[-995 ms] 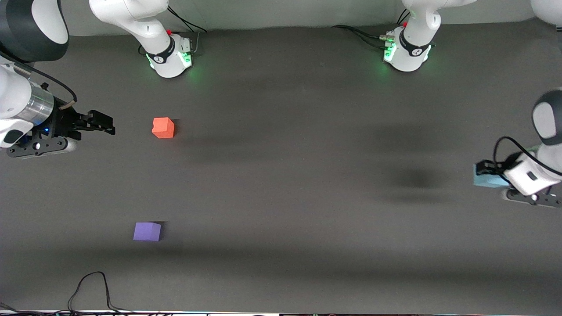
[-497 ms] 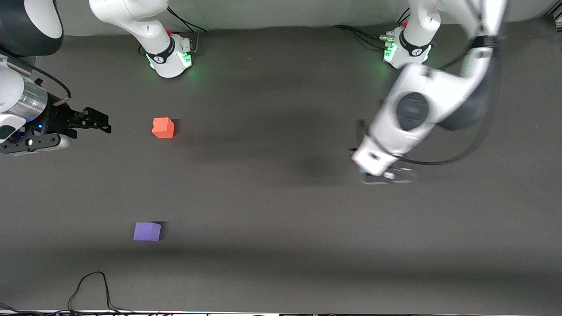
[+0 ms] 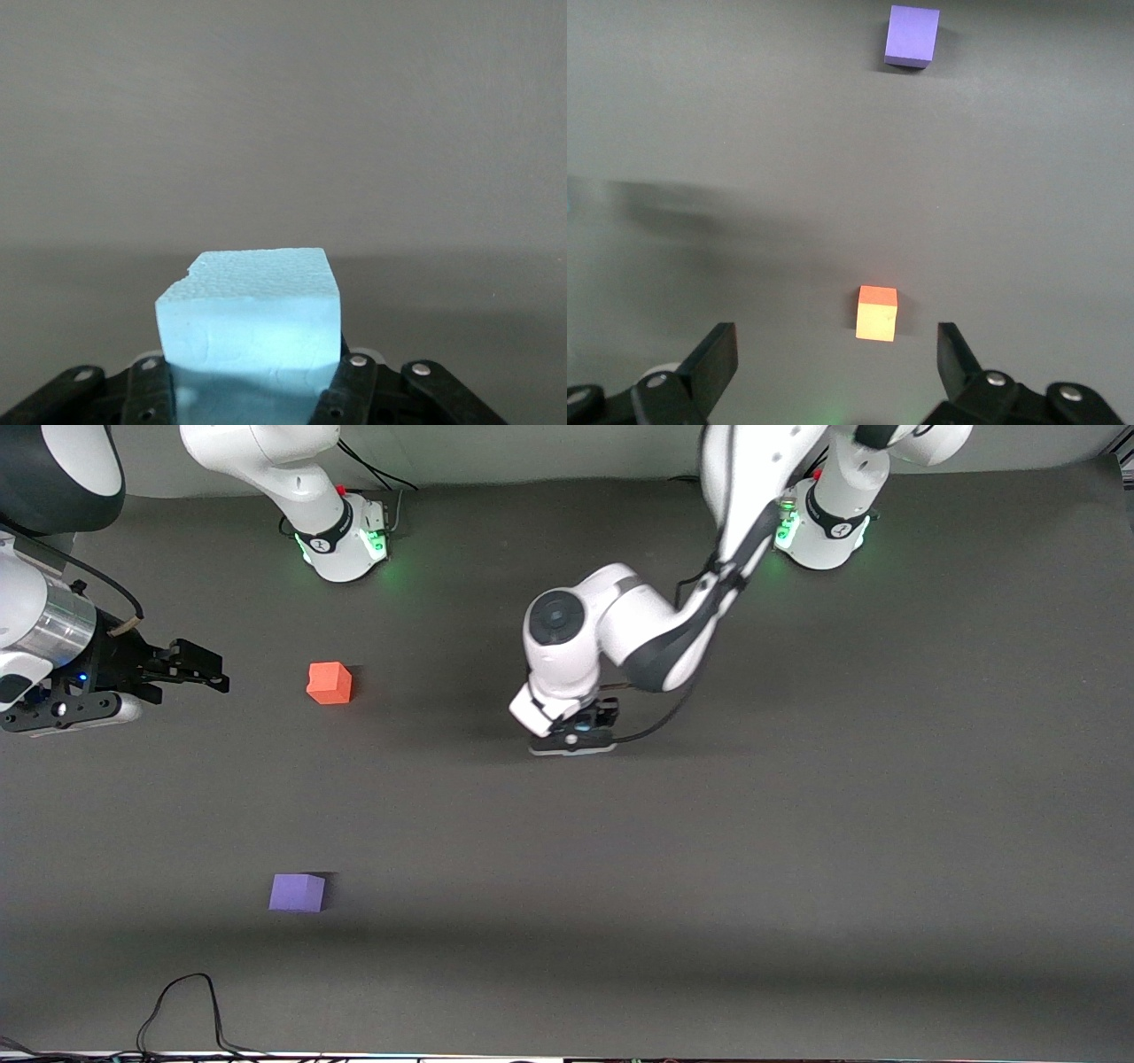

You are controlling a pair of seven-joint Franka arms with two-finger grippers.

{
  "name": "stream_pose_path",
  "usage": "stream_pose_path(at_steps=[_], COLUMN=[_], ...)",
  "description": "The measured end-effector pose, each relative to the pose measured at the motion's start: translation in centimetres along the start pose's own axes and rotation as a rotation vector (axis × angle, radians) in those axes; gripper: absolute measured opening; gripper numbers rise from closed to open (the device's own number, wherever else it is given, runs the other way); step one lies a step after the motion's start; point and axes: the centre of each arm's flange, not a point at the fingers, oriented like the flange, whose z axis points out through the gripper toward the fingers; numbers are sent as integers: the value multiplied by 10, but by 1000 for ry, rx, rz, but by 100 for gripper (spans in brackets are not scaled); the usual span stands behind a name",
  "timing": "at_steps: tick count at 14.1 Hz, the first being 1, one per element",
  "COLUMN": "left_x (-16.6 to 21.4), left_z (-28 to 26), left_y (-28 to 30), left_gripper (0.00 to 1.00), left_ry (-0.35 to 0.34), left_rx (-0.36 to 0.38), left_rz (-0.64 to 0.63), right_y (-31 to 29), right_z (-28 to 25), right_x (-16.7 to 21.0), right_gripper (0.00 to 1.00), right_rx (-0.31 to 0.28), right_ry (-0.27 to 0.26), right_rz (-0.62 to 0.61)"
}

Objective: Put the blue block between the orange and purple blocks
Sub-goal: 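Lift the blue cube and carry it toward the table's middle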

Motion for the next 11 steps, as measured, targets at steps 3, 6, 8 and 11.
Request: stream_pose_path(at_steps=[3, 6, 8, 11], left_x=[-1, 5, 10, 18], left_z=[55, 69, 64, 52], left_y=[13, 13, 13, 14], left_gripper=[56, 57, 67, 100], left_ry=[6, 15, 24, 35], left_rx=[-18, -26, -33, -42], left_rz=[-16, -23, -27, -37], right_y=[1, 1, 2, 2], right_z=[5, 8, 8, 8], right_x=[0, 0, 0, 0], right_gripper=[100, 100, 100, 100], right_rx=[0, 1, 1, 1], right_ry=[-9, -15, -16, -16], right_rz=[2, 3, 3, 3])
